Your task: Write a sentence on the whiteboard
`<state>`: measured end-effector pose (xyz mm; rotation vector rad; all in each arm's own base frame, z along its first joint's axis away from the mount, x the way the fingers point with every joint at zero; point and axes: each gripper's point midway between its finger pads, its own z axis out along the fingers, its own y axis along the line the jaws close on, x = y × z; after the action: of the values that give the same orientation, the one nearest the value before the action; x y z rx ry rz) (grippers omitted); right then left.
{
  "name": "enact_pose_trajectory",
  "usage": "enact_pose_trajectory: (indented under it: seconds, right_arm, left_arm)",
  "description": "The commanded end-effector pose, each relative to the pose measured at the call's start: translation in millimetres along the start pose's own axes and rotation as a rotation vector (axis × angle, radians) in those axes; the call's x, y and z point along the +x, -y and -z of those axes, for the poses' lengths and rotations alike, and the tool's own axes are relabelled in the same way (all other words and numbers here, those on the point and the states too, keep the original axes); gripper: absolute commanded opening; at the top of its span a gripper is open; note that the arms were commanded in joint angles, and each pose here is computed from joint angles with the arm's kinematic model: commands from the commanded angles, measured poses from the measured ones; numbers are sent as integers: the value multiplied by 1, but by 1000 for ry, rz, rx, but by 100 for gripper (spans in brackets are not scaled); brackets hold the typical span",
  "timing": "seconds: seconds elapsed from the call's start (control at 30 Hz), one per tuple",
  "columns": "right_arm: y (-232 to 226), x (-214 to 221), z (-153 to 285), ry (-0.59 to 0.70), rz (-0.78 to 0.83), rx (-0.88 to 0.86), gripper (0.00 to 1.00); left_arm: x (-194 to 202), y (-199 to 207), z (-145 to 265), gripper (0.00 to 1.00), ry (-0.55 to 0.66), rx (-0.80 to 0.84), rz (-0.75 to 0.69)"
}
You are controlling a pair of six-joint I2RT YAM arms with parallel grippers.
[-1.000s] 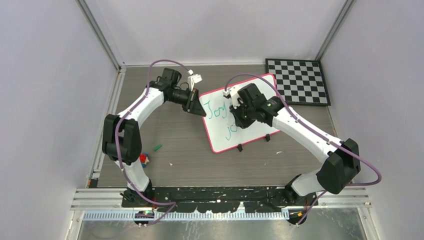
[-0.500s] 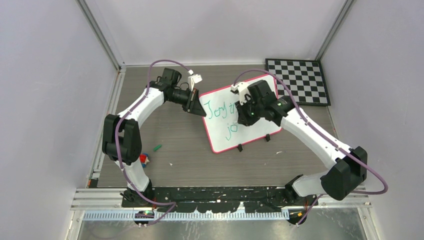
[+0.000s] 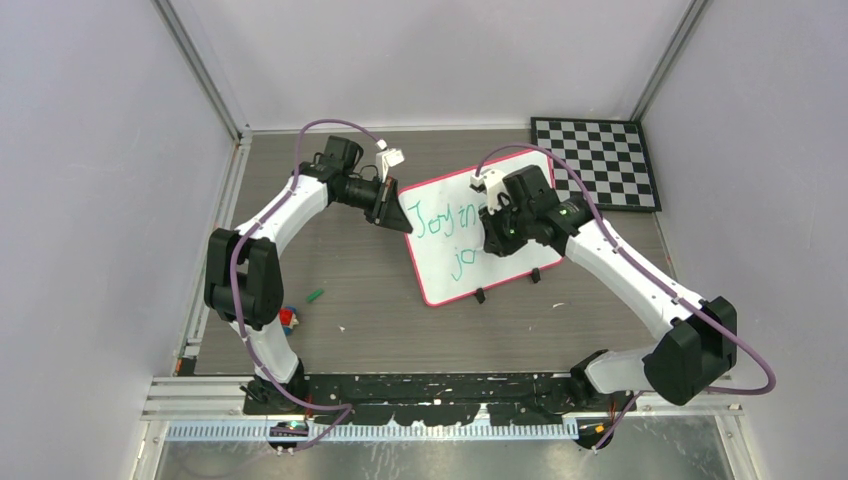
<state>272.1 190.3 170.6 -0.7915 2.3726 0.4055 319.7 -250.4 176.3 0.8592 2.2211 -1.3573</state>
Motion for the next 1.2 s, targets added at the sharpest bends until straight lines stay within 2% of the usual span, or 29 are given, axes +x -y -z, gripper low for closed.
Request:
enact_pose_trajectory:
  seconds: [0.0,0.47,0.83,1.17]
  right_arm:
    - [3,-12,-5,42,16,16,0]
    - [27,-11,-13,28,3,140,0]
    - [24,6,-13,-14,11,113,0]
    - [36,-25,1,53,7,154,0]
  left_arm:
    - [-8,1,4,0,19,-30,-47]
    - [-8,1,4,0,21,-31,-50]
    - [-9,1,4,0,22,-30,-50]
    - [-9,1,4,0,22,-30,-51]
